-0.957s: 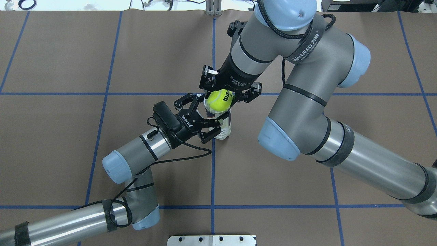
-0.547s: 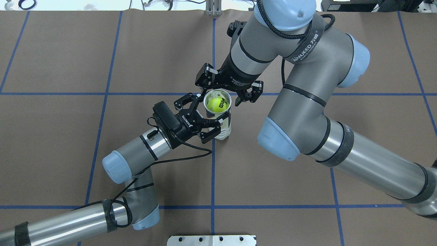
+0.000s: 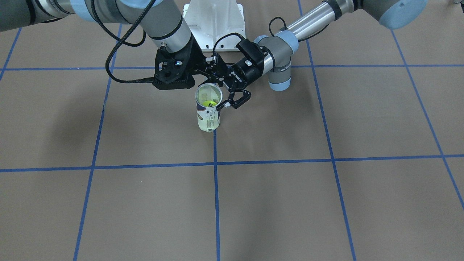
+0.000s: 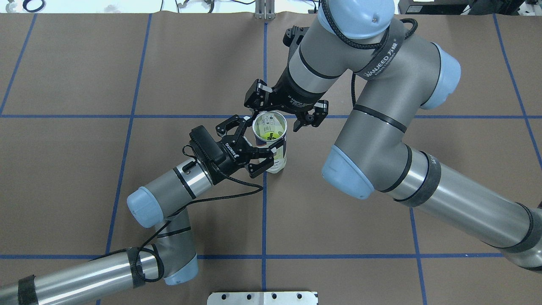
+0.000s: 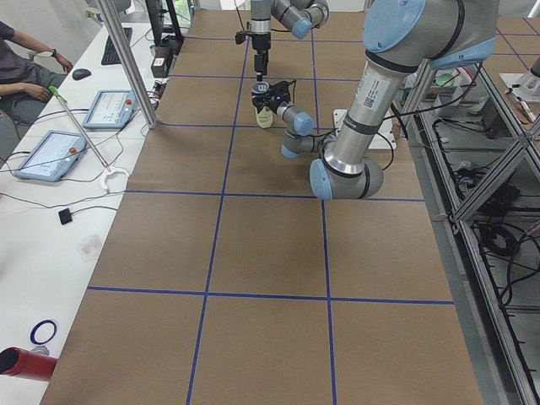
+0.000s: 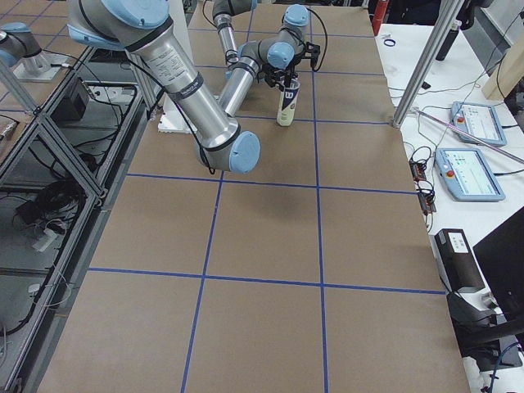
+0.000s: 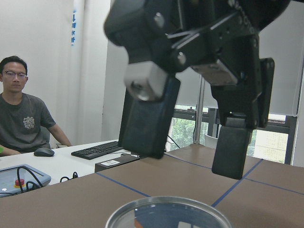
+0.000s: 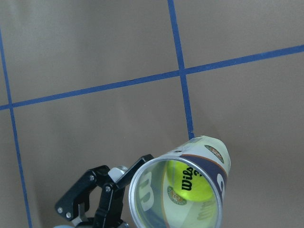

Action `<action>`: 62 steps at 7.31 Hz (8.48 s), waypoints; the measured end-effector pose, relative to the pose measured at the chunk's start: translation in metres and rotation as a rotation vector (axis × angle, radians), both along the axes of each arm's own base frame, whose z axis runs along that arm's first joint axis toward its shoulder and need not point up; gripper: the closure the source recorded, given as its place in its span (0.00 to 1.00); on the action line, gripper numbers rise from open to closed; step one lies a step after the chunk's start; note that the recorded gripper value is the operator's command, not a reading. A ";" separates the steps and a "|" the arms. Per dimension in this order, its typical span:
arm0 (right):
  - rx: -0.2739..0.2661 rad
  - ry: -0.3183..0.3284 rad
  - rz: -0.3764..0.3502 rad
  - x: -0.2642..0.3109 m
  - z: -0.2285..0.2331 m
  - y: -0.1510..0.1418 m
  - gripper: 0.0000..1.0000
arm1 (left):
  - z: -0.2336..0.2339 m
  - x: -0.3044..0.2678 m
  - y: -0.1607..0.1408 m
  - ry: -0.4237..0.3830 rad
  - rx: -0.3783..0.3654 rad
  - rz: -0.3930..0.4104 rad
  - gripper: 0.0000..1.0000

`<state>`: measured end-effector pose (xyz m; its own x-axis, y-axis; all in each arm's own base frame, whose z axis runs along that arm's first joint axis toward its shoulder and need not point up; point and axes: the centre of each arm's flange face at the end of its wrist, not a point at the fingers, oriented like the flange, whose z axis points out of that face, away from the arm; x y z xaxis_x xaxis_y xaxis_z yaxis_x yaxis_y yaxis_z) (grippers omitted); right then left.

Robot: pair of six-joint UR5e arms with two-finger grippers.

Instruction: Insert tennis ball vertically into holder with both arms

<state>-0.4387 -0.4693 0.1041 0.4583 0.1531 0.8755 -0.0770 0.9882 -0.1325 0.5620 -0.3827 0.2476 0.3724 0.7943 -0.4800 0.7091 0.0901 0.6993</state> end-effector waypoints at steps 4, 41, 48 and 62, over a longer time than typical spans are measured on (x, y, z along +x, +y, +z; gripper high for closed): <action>-0.002 -0.002 0.032 0.022 0.017 -0.018 0.01 | -0.006 -0.010 0.003 0.028 0.005 0.003 0.01; 0.145 0.345 -0.113 0.441 0.473 -0.106 0.01 | 0.357 -0.620 -0.118 -0.533 -1.444 0.340 0.01; 0.129 0.303 -0.122 0.452 0.472 -0.105 0.00 | 0.363 -0.590 -0.114 -0.586 -1.449 0.381 0.01; 0.137 0.352 -0.144 0.441 0.476 -0.110 0.00 | 0.365 -0.573 -0.112 -0.748 -1.418 0.456 0.01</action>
